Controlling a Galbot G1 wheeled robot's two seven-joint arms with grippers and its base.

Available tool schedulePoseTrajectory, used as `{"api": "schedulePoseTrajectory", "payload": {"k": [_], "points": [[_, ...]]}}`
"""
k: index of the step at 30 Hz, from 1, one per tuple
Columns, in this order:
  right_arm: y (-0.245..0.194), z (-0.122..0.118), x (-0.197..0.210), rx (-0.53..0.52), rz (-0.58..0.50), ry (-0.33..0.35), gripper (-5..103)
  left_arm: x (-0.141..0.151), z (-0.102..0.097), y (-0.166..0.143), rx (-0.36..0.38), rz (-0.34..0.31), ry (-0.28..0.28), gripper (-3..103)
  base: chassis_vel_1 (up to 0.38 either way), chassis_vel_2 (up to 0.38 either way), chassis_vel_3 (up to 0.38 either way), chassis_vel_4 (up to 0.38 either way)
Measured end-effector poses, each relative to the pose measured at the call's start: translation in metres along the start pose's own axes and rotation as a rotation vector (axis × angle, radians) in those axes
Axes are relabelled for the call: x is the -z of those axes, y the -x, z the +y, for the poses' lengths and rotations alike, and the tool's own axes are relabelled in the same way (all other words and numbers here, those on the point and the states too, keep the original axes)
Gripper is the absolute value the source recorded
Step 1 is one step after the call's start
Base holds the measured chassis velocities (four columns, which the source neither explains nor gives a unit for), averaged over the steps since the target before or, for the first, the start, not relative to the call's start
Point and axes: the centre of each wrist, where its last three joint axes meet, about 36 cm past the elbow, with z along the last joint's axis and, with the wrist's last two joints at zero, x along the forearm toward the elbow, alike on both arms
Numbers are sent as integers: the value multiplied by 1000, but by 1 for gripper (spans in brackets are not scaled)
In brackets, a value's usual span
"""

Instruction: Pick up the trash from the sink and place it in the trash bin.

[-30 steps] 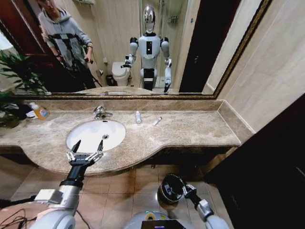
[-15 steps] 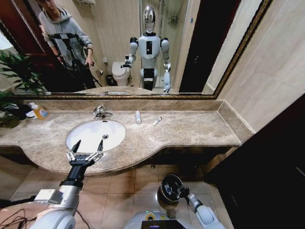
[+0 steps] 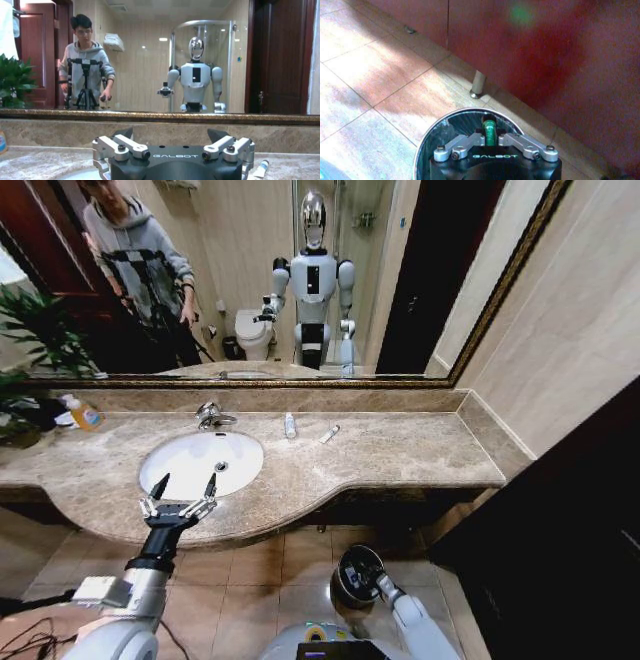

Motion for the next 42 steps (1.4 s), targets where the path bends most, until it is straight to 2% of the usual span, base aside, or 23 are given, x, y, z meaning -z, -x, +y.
{"api": "schedulePoseTrajectory", "payload": {"k": [12,13,14,17,19,20,21,22,23,25,28,29,32,35,37,39,42], "points": [[10,9,-17,-14,56,22,7,0,0,0,0,0,0,100,0,0,0,0],[10,10,-19,-11,62,26,12,0,0,0,0,0,0,100,0,0,0,0],[10,10,-19,-11,62,26,12,0,0,0,0,0,0,100,0,0,0,0],[16,16,-27,-6,99,64,27,0,0,0,0,0,0,100,0,0,0,0],[17,17,-28,-6,104,73,27,0,0,0,0,0,0,100,0,0,0,0],[18,18,-28,-6,109,90,38,0,0,0,0,0,0,100,0,0,0,0],[18,18,-28,-7,110,97,38,0,0,0,0,0,0,100,0,0,0,0],[18,18,-28,-7,110,100,44,0,0,0,0,0,0,100,0,0,0,0],[18,18,-28,-7,110,100,44,0,0,0,0,0,0,100,0,0,0,0],[18,18,-27,-11,104,102,54,0,0,0,0,0,0,100,0,0,0,0],[15,15,-26,-17,95,99,60,0,0,0,0,0,0,100,0,0,0,0],[12,13,-27,-22,90,98,71,0,0,0,0,0,0,100,0,0,0,0],[9,12,-28,-27,83,100,77,0,0,0,0,0,0,100,0,0,0,0],[0,8,-25,-49,53,129,92,0,0,0,0,0,0,100,0,0,0,0],[-6,6,-22,-59,35,151,92,0,0,0,0,0,0,100,0,0,0,0],[-24,5,-18,-74,4,187,99,0,0,0,0,0,0,100,0,0,0,0],[-44,6,-14,-77,-23,205,100,0,0,0,0,0,0,100,0,0,0,0]]}}
